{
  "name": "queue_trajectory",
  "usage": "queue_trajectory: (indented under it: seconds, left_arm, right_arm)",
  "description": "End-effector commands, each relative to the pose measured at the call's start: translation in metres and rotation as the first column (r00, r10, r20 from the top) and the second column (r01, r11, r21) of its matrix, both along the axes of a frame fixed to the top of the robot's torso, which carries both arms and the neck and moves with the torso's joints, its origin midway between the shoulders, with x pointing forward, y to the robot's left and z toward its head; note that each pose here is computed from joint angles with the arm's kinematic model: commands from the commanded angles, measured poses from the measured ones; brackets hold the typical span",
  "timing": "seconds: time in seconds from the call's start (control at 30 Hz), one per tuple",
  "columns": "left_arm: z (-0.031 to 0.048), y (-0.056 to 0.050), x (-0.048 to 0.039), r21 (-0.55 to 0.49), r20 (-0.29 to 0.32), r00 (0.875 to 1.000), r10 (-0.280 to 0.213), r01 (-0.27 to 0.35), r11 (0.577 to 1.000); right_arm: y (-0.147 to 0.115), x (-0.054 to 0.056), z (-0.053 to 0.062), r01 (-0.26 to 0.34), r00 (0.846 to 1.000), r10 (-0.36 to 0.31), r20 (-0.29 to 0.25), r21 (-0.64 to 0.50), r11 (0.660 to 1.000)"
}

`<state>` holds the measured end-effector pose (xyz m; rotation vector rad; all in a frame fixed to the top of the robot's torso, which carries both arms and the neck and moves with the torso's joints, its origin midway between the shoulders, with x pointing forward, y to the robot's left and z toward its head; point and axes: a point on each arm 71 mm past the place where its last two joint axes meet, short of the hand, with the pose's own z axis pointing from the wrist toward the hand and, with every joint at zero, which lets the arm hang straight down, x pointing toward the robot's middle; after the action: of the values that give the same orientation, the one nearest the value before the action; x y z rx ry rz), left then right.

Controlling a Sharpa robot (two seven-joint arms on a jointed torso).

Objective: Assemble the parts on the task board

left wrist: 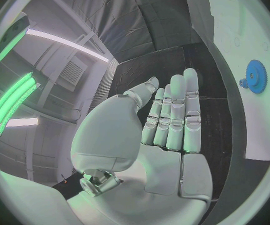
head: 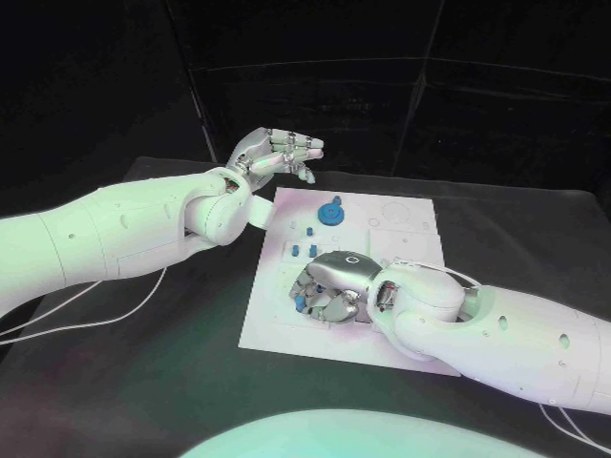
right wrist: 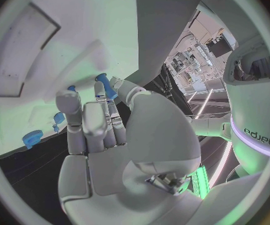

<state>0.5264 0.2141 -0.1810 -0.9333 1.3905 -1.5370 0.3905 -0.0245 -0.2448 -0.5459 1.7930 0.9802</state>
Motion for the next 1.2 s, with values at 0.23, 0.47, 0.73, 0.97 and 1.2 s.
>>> queue_trajectory:
  seconds: [0.23,0.47,0.73,0.97,1.2]
  left_arm:
    - [0.0017,-0.001,0.0000,-0.009,0.007,1.000,-0.012,0.012,1.000]
    - [0.0016,0.000,0.0001,-0.008,0.006,1.000,-0.010,0.011,1.000]
    - [0.0014,0.002,0.0003,-0.006,0.004,1.000,-0.007,0.007,1.000]
    - [0.0012,0.004,0.0007,-0.004,0.004,1.000,-0.003,0.003,1.000]
    - [0.0012,0.006,0.0006,-0.003,0.004,1.000,0.001,0.000,1.000]
  right_arm:
    - [-0.001,0.000,0.003,0.008,1.000,-0.008,0.007,0.036,0.999]
    - [-0.010,0.002,0.004,0.036,0.999,-0.037,0.021,0.045,0.998]
    - [-0.029,-0.003,0.014,0.060,0.998,-0.064,0.023,0.126,0.990]
    - [-0.055,-0.001,0.026,0.147,0.987,-0.121,-0.108,0.280,0.949]
    - [-0.101,0.011,0.030,0.367,0.907,-0.248,-0.341,0.346,0.864]
